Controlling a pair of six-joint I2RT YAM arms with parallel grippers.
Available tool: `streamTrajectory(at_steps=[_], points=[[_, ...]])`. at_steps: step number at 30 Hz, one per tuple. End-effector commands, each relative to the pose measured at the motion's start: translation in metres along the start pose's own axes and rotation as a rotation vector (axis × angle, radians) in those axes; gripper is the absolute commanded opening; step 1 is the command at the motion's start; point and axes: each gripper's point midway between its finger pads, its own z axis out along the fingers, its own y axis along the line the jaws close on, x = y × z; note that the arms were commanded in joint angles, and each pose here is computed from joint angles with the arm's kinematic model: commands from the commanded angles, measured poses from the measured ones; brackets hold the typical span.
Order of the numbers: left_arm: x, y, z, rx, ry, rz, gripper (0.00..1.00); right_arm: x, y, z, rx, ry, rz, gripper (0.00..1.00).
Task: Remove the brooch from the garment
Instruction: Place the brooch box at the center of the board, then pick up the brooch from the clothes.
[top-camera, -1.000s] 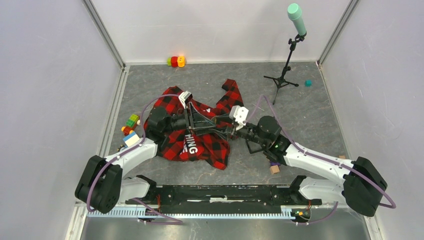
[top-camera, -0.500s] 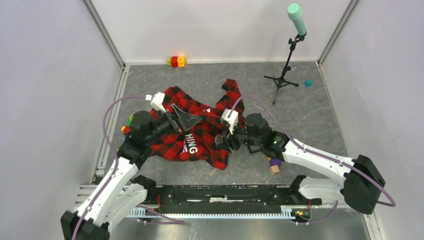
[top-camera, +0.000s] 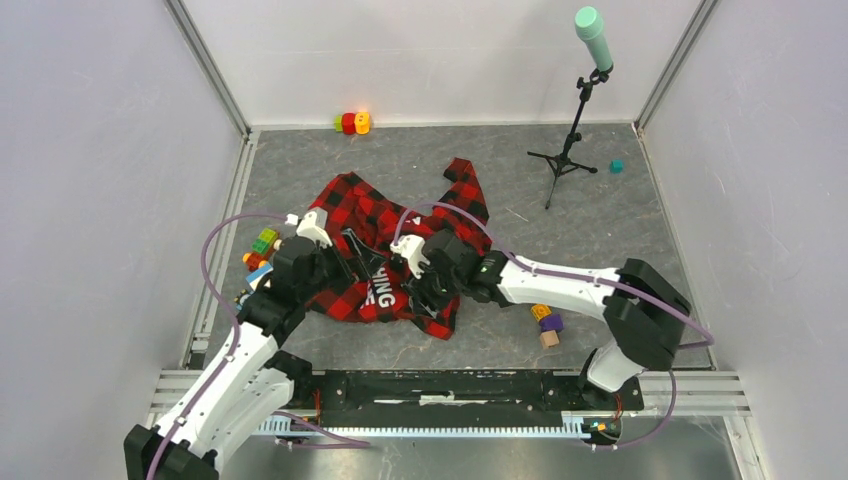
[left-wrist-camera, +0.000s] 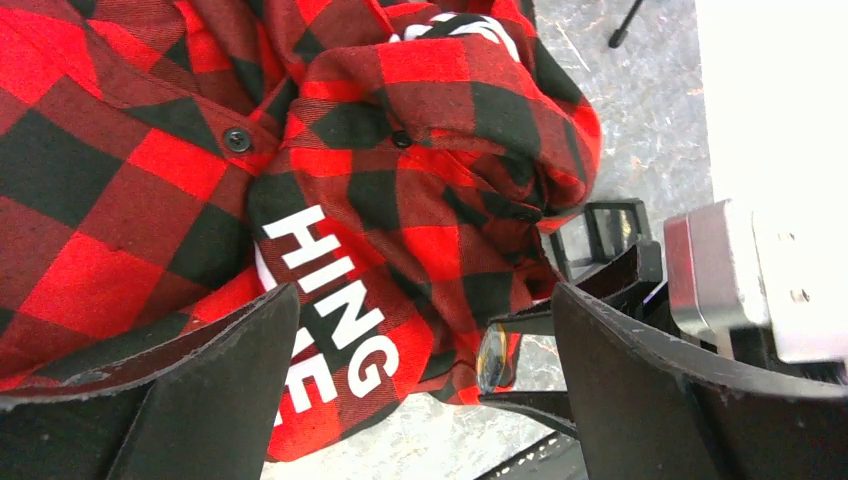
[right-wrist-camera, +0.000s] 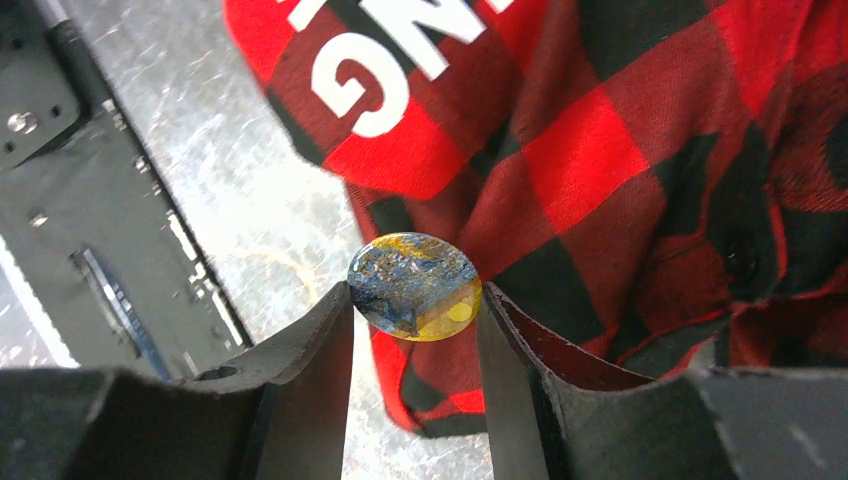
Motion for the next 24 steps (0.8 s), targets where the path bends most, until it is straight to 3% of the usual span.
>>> streamTrajectory(at_steps=[1,3,5,7,12,14,15,18,24], points=[[-0.008,0.010,0.002,-0.039,-0.067,0.053,0.99,-0.019,-0.019,0.009,0.108,-0.001,0.018,0.51],[-0.005,0.018,0.003,-0.071,-0.071,0.073,0.98,-0.020,-0.018,0.012,0.105,-0.001,0.018,0.73],[-0.002,0.026,0.003,-0.110,-0.077,0.094,0.98,-0.024,-0.017,0.008,0.100,-0.022,0.013,0.87],[0.003,0.028,0.004,-0.128,-0.079,0.110,0.98,-0.027,-0.017,0.002,0.105,-0.053,0.006,0.93],[0.020,0.017,0.008,-0.121,-0.055,0.217,0.98,-0.040,-0.013,-0.027,0.081,-0.153,0.000,0.91],[0.030,0.007,0.010,-0.106,-0.034,0.307,0.93,-0.042,-0.014,-0.043,0.086,-0.195,-0.004,0.90],[0.038,0.003,0.012,-0.105,-0.009,0.355,0.88,-0.044,-0.016,-0.052,0.101,-0.222,-0.004,0.90],[0.061,-0.006,0.015,-0.106,0.086,0.487,0.89,-0.043,-0.024,-0.083,0.141,-0.305,0.014,0.90],[0.089,-0.030,0.017,-0.036,0.224,0.602,0.89,-0.040,-0.043,-0.138,0.255,-0.457,0.067,0.90]])
